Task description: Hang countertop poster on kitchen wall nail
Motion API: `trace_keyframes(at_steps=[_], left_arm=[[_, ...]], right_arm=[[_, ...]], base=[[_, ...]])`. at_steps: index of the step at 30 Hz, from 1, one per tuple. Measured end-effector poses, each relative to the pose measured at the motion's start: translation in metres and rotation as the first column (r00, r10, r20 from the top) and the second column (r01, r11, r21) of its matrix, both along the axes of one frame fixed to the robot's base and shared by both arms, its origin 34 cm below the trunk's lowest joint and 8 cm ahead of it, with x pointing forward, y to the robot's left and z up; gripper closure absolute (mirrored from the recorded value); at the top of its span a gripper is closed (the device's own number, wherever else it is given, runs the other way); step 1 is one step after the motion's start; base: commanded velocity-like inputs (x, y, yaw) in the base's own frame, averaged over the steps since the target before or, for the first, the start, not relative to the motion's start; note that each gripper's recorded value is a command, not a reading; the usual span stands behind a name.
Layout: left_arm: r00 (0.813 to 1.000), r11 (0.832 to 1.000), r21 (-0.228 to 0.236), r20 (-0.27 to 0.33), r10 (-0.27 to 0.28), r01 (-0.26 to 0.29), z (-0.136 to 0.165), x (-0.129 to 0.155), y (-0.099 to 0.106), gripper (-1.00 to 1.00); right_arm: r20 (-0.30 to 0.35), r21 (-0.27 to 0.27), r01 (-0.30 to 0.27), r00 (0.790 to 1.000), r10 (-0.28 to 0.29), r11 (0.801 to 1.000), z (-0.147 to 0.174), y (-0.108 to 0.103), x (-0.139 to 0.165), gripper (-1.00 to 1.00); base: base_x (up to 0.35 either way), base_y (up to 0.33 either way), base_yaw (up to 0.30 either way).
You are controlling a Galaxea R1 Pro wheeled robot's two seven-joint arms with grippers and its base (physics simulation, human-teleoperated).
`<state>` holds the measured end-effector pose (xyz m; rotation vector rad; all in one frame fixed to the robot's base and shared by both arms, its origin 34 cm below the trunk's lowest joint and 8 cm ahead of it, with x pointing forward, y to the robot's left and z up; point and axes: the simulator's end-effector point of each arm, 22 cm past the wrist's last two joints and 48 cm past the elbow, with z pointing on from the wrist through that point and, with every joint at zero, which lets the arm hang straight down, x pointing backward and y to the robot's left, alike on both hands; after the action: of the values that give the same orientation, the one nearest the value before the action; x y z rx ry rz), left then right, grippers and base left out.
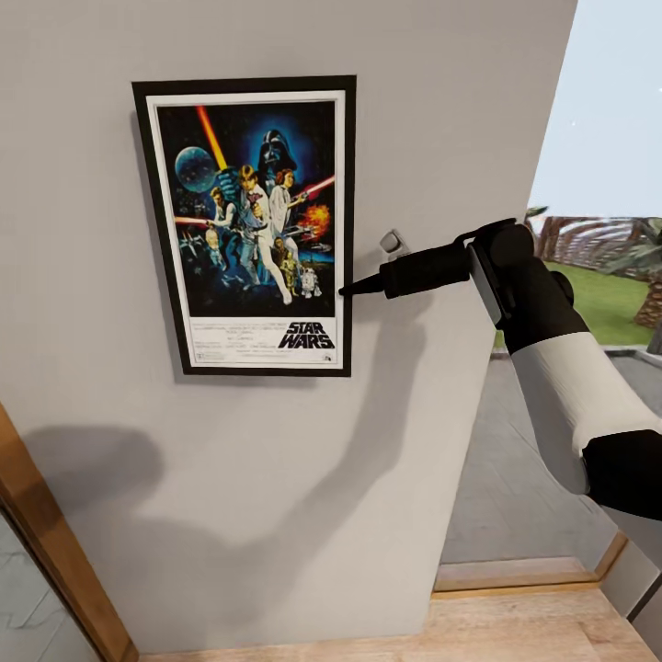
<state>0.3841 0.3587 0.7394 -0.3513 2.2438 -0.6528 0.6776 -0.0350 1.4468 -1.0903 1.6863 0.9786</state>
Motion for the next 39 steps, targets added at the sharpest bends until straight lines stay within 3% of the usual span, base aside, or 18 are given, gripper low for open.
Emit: trace_keyframes(at_steps=[39], left_arm=[[1.000,1.000,0.000,-0.002,0.002,-0.002,-0.0002,-0.0001,0.0003,-1.00]], right_arm=[[-0.004,0.006,-0.003,1.000,0.003,1.000,0.0013,-0.0014,-0.0011,1.00]], base=[[0.025,0.000,0.000]])
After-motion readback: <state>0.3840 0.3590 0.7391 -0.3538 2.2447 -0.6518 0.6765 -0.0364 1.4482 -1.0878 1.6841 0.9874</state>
